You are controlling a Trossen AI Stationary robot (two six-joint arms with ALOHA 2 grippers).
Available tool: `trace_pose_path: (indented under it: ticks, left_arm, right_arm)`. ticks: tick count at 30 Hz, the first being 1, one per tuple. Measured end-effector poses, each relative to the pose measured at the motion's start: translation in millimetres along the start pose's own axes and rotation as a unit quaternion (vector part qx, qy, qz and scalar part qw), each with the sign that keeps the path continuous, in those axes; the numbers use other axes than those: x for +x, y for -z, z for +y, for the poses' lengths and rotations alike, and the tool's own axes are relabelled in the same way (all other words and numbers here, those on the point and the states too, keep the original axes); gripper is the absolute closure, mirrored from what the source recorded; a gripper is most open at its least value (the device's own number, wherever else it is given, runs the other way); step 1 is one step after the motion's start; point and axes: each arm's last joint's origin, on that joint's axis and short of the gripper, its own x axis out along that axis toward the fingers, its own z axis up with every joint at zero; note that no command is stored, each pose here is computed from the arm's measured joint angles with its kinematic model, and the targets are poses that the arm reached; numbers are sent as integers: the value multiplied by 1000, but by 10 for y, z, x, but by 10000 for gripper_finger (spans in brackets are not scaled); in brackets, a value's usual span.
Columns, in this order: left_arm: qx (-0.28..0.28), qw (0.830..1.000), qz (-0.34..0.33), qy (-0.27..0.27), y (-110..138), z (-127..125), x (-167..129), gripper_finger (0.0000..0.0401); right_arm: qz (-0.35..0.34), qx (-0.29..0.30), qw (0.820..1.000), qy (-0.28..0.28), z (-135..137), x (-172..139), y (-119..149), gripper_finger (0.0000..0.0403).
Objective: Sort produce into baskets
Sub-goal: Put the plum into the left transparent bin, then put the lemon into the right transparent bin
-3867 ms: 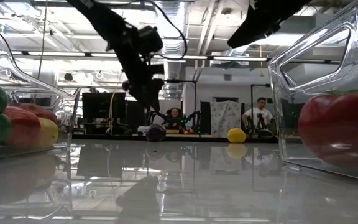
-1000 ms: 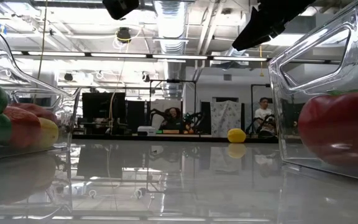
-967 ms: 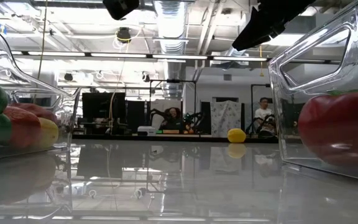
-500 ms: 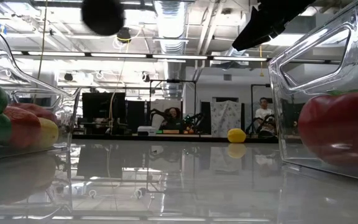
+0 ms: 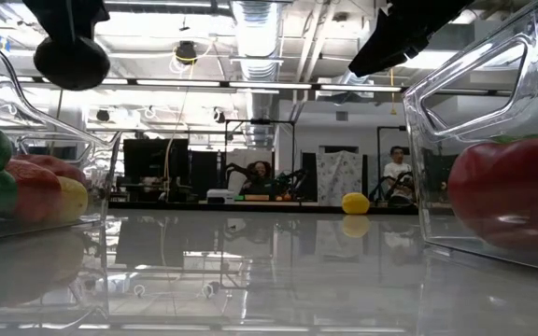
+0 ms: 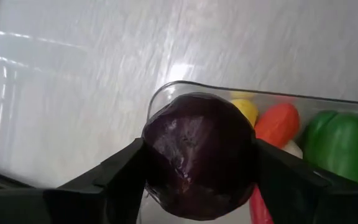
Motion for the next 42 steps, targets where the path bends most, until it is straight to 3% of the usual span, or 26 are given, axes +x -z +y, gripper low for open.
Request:
trace_pose_path:
  ticks: [9,14,16,21,25,29,34,42]
  left_arm:
    - [-15,1000,11,-11,19,17,169,73]
    - [-11,999,0,-35,-18,77,198,62]
    - [0,997,-35,-68,-63,101,202,62]
    - [16,970,-161,-182,-259,166,185,61]
    - [38,950,-211,-226,-394,196,256,61]
    - [74,934,-249,-244,-471,224,536,66]
    - [79,922,-328,-188,-481,465,925,80]
    - [-34,882,-459,-99,-554,1162,955,98]
  right_arm:
    - [10,-5,1000,1,-2,0,21,85]
    - [9,-4,1000,1,-2,0,20,85]
    - [7,-2,1000,0,-1,0,15,85]
    - [8,6,1000,2,12,42,14,85]
    - [25,-3,1000,9,40,156,49,85]
    - [56,-23,998,15,56,352,115,85]
    - [79,-30,996,23,-3,627,175,85]
    - [90,11,996,26,-314,1041,243,85]
